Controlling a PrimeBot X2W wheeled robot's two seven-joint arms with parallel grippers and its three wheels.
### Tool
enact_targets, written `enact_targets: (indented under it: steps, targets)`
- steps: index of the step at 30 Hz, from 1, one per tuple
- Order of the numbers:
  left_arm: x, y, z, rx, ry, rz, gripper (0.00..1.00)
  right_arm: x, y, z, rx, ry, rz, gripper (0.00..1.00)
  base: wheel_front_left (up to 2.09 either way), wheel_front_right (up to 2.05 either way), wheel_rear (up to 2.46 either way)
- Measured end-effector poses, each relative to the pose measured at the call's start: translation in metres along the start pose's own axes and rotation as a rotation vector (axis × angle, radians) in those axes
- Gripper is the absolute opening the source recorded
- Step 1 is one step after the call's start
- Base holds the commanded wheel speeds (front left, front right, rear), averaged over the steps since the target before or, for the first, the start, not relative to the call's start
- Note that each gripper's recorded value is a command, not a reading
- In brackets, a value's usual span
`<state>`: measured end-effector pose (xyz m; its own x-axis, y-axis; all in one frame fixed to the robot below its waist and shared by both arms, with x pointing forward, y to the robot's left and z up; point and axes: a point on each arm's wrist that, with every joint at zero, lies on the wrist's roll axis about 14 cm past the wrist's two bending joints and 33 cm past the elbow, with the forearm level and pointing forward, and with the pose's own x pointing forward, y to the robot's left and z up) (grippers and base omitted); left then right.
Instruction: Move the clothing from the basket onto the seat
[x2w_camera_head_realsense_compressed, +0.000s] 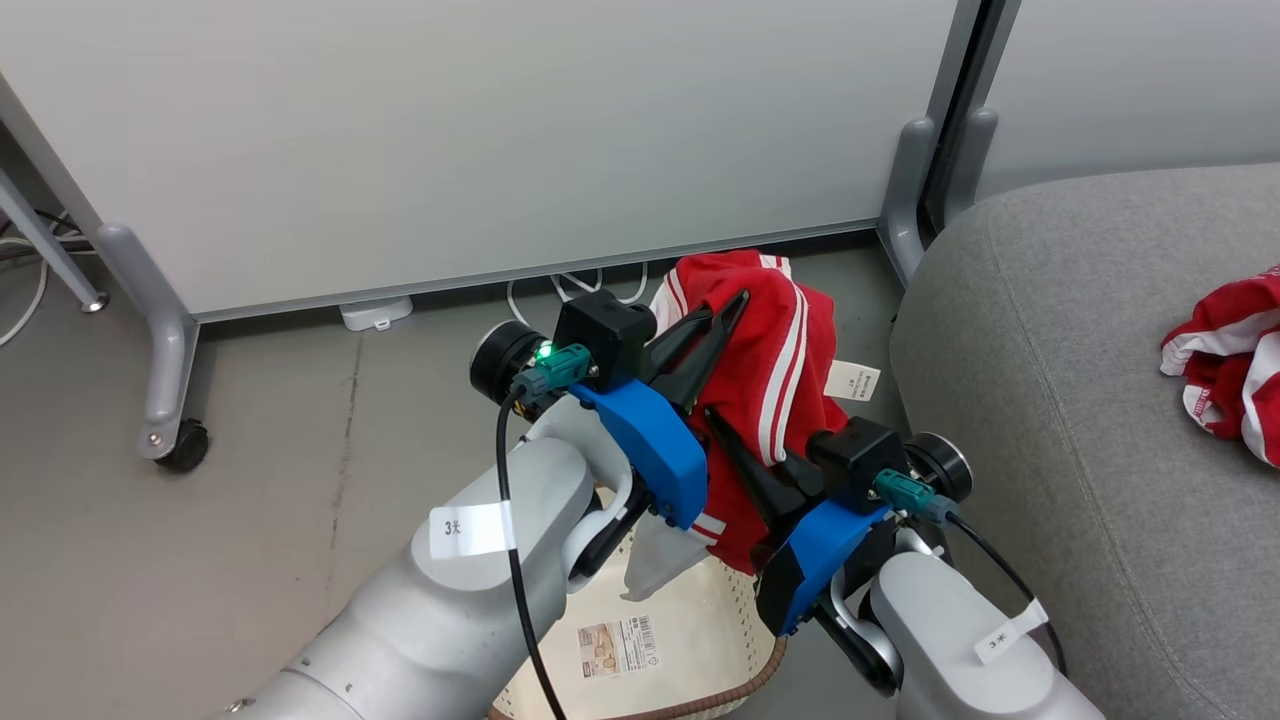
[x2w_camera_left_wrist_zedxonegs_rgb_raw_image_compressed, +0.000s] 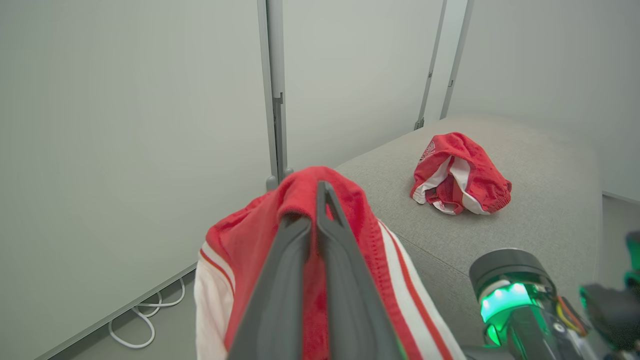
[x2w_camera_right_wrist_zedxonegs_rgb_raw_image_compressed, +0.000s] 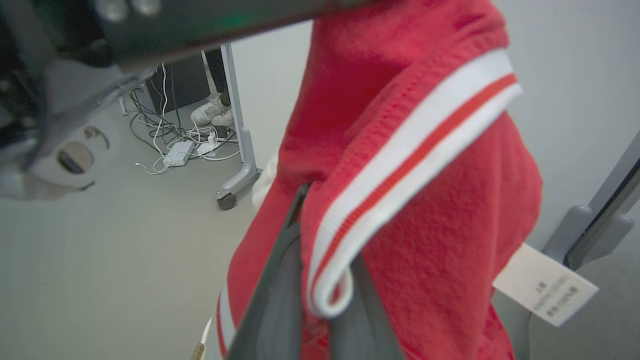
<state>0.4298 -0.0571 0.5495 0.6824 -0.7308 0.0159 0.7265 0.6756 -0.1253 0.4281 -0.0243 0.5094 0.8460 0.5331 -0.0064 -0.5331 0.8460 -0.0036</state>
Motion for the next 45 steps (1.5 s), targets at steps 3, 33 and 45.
enact_targets:
  steps: [3,33,45]
  targets:
    - [0.000,0.001,0.002,0.003,-0.004,0.003,0.07,0.000,-0.001,0.000,0.001,-0.001,-0.005,0.00,0.00,0.00,0.00]
    - [-0.100,0.042,-0.038,-0.044,-0.073,0.242,1.00,-0.005,-0.019,0.006,-0.002,-0.029,-0.066,0.00,0.00,0.00,0.00]
    - [-0.135,0.051,-0.058,-0.055,-0.040,0.338,1.00,-0.009,-0.020,0.004,-0.007,-0.026,-0.076,0.00,0.00,0.00,0.00]
